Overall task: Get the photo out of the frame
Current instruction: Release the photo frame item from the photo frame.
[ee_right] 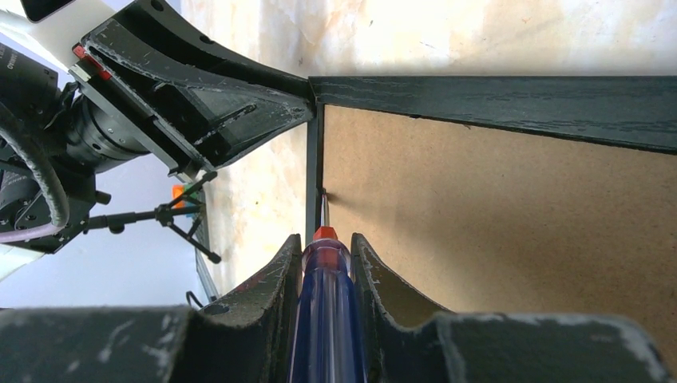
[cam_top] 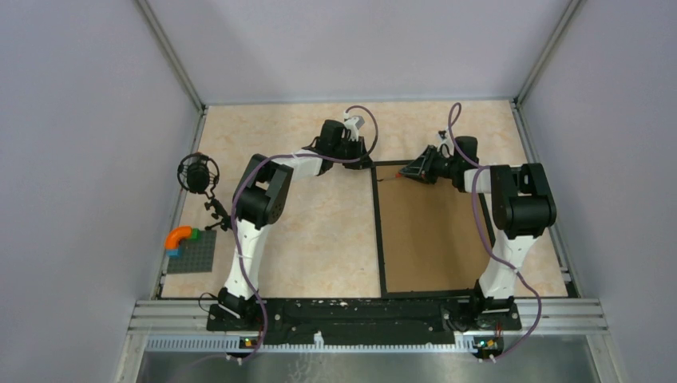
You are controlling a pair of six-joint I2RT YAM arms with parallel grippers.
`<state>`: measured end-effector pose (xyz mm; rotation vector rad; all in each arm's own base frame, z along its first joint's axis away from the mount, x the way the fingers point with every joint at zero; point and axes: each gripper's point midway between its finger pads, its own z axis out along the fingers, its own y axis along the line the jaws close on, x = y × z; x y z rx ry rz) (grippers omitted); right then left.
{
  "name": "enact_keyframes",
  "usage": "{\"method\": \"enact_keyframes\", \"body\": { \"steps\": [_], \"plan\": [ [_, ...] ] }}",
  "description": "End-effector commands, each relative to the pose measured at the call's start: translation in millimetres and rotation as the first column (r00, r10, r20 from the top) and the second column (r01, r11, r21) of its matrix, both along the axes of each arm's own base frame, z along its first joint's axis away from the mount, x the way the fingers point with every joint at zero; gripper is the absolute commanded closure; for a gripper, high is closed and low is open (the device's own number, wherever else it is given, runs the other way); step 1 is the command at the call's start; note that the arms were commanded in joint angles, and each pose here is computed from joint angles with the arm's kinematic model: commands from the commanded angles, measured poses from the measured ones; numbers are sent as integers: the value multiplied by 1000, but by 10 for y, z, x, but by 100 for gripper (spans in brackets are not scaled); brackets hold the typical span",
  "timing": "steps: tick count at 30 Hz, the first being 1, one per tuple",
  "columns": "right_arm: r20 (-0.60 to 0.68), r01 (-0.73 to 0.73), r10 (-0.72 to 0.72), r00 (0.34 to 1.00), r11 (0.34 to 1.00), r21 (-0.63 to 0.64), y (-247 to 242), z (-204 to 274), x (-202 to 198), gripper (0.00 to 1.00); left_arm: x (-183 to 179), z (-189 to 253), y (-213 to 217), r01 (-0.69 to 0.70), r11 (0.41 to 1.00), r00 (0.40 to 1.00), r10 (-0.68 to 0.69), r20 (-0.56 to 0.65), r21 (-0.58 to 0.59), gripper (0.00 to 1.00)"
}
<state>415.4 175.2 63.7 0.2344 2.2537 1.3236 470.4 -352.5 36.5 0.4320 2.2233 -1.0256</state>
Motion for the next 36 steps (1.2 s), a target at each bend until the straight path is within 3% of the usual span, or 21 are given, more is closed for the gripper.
{"method": "enact_keyframes", "body": {
  "steps": [1,21,36],
  "plan": [
    [-9,-25,25,1000,1000,-14,95,-149,-76,100,-520,-788,167,43,986,977,-8,-211,160,75],
    [8,-33,33,999,999,40,279,-345,-82,100,-740,-849,134,68,987,966,-28,-258,148,79],
    [48,-15,12,999,999,47,-43,94,1,100,-707,-898,140,53,987,965,-11,-261,152,79]
  ]
}}
